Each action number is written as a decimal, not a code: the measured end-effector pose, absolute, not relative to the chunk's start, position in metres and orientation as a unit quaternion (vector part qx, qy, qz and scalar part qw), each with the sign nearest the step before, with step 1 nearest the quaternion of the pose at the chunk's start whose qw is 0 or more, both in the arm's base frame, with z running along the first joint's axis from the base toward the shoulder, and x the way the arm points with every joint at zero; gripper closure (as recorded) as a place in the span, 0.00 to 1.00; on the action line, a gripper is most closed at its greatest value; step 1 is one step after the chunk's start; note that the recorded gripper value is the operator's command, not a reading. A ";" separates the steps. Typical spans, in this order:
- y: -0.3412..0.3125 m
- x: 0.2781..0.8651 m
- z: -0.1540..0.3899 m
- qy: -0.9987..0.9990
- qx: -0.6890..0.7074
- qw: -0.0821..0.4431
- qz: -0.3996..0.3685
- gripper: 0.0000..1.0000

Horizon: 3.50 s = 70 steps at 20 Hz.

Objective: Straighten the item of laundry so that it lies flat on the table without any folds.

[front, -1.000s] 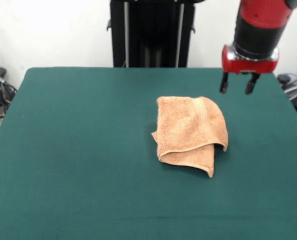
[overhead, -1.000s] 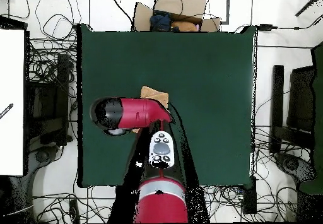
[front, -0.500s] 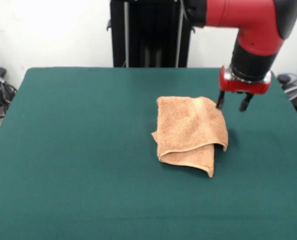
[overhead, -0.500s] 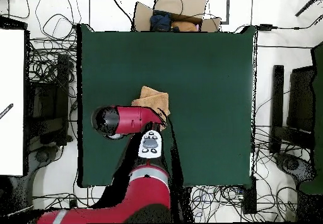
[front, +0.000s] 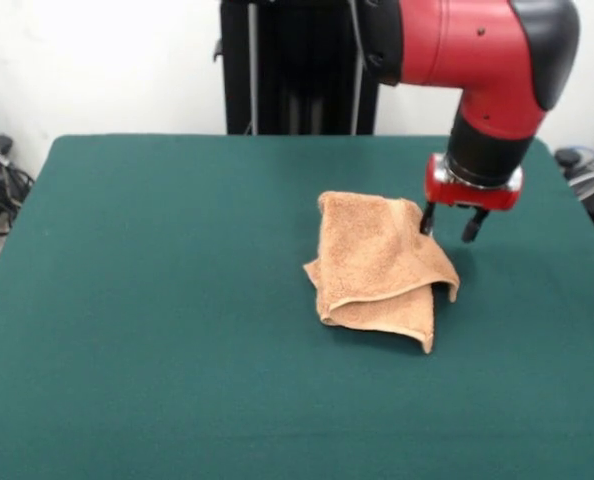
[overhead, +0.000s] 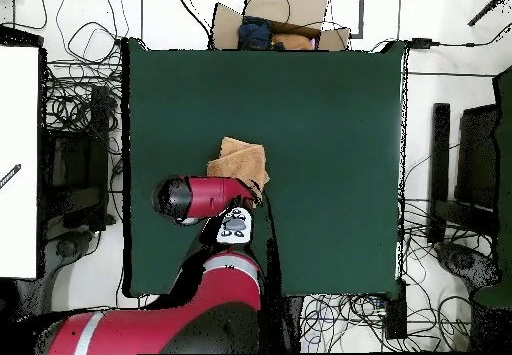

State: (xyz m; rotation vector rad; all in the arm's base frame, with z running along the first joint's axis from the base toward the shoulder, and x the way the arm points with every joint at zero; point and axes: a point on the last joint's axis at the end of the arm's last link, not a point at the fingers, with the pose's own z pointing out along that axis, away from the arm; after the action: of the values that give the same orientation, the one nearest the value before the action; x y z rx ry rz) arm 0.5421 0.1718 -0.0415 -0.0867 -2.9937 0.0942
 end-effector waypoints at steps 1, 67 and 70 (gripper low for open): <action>0.172 0.542 -0.042 -0.996 -0.028 0.072 0.033 0.00; 0.041 0.544 0.024 -0.989 -0.104 0.103 0.035 0.00; 0.050 0.547 0.032 -0.988 -0.105 0.107 0.031 0.00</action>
State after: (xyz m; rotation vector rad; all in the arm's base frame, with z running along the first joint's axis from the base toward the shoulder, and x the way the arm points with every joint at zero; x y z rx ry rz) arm 0.5472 0.0501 0.0319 -0.3106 -2.9098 0.0906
